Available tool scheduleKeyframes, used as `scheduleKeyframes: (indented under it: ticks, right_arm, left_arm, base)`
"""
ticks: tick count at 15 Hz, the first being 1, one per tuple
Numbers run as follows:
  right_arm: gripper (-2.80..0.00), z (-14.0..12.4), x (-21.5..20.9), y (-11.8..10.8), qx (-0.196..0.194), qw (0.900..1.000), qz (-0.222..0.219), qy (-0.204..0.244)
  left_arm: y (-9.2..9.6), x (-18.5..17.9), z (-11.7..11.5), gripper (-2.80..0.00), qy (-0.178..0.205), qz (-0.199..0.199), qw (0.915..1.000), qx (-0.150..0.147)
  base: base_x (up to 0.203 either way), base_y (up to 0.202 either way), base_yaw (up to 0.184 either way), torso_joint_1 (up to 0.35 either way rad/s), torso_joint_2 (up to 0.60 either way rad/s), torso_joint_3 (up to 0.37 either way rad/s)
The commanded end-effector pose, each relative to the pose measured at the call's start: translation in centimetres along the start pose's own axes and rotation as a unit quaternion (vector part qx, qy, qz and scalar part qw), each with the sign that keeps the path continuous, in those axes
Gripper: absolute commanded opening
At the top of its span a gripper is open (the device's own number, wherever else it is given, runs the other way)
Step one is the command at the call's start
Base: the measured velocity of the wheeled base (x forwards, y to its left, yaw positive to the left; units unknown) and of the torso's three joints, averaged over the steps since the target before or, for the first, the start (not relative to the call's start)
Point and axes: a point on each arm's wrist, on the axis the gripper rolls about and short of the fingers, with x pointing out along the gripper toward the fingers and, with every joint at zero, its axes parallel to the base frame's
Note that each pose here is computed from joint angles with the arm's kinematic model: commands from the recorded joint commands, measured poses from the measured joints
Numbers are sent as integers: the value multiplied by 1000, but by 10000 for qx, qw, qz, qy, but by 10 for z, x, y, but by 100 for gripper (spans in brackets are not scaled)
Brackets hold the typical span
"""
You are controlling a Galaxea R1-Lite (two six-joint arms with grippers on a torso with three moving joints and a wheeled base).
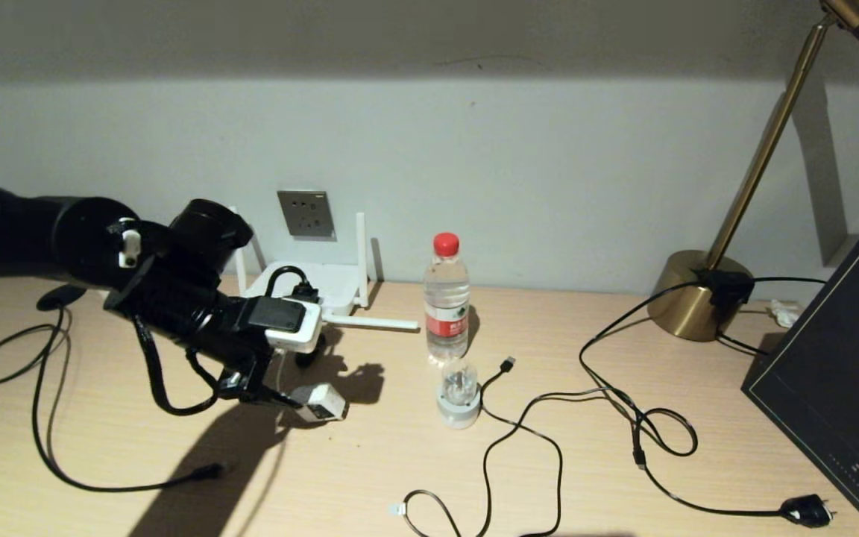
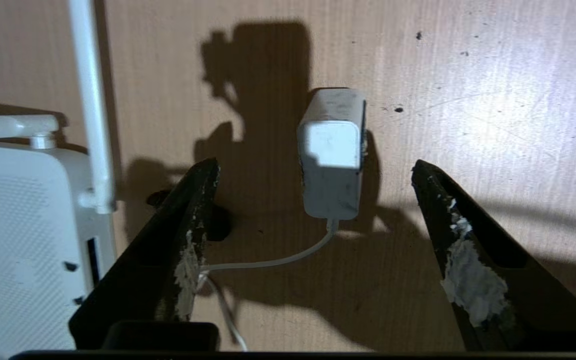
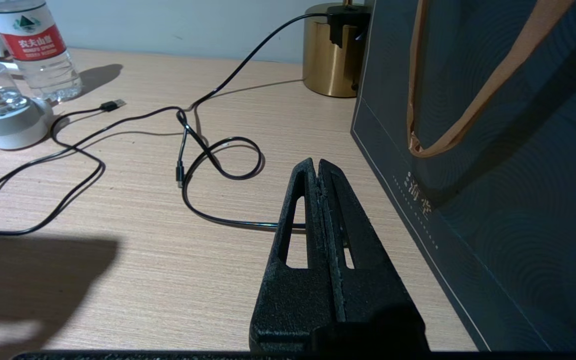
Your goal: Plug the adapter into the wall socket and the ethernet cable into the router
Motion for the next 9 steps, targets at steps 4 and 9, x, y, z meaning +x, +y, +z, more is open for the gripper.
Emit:
scheduleKeyframes:
  ticks: [4,9]
  right_arm:
    - [-280,-10,2,0,2,9998,8,178]
    - [-280,-10,2,0,2,9998,8,178]
  left_arm:
    - [2,11,-4,0,14,-199,9998,-81]
    - [1,22,-8,0,139,-339,9990,-242]
  base:
    - [0,0,0,0,0,0]
    - [0,0,0,0,0,0]
